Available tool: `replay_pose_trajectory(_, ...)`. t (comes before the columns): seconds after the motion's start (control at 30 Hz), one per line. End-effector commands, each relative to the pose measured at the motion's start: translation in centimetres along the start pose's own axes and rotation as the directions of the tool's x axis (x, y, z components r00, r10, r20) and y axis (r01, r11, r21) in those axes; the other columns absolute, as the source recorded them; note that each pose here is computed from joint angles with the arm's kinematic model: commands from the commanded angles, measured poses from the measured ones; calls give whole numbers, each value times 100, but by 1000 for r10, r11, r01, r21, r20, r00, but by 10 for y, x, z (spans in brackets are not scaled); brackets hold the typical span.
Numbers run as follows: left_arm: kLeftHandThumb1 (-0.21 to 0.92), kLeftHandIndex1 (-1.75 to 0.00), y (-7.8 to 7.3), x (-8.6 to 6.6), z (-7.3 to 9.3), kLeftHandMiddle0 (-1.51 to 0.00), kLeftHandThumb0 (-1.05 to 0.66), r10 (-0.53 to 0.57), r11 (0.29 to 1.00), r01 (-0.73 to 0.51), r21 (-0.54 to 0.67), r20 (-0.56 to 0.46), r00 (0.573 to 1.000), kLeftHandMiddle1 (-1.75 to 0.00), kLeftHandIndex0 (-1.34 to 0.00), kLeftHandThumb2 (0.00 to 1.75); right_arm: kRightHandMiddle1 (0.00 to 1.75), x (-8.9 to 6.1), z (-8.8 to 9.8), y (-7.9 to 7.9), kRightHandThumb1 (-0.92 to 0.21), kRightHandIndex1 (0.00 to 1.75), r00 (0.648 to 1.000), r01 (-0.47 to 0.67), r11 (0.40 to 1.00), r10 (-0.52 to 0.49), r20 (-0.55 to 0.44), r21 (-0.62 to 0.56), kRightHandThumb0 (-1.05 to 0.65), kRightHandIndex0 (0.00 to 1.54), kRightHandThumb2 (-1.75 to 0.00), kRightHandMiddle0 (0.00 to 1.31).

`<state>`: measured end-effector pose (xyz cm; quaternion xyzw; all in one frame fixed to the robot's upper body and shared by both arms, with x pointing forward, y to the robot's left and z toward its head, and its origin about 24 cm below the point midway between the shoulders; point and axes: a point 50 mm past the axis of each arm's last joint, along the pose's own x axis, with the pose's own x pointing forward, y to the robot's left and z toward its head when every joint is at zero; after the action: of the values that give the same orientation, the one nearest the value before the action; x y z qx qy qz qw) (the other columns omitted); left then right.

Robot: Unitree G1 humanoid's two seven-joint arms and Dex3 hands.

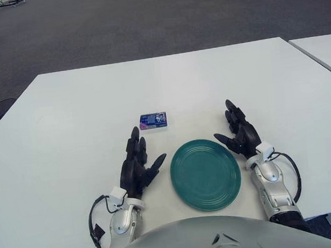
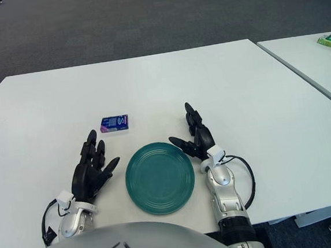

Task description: Put the gum into the plate.

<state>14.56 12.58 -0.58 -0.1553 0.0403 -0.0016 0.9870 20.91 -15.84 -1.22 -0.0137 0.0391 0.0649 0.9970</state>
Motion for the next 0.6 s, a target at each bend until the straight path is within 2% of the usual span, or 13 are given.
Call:
replay_pose_trajectory(0.0,82,-3,5,3,-2,0,-57,15,999,-16,-39,-24,1000,0,-6,1,10,-21,-36,5,-83,0,977,2,999,7,-213,42,-74,0,-3,1)
replay_pose_trajectory(0.1,85,-9,12,14,7,-2,-63,22,999,-22,-28,23,999,-1,-8,3,13,-20,-37,5,-82,0,977,7,999,1,-214,37,-73,0,-3,0)
replay_pose_trajectory(0.13,87,-23,12,17,10,-5,-67,21,1000,-21,-22,38,999,-1,-5,5,15,-20,-37,5,-81,0,977,8,999,-1,-214,34,-74,1,-2,0)
replay_pose_trajectory(0.2,90,-43,8,26,22,-10,-70,16,1000,-15,-4,92,996,-1,-2,8,17,-20,-37,4,-80,1,977,11,999,-4,-215,30,-74,3,-2,0)
replay_pose_trajectory(0.33,92,-67,-7,46,64,-17,-70,-9,997,-11,78,247,969,-2,0,16,23,-19,-36,4,-78,2,977,17,999,-8,-215,37,-72,6,-1,0)
replay_pose_trajectory(0.47,92,-86,-15,57,86,-22,-72,-23,986,-33,164,328,944,-2,0,22,27,-17,-36,3,-77,2,977,19,999,-8,-215,49,-70,9,0,0)
replay_pose_trajectory(0.57,92,-98,-14,70,100,-25,-76,-44,958,-73,276,394,918,-2,-1,24,30,-16,-37,3,-77,3,976,22,998,-7,-219,66,-70,14,0,0)
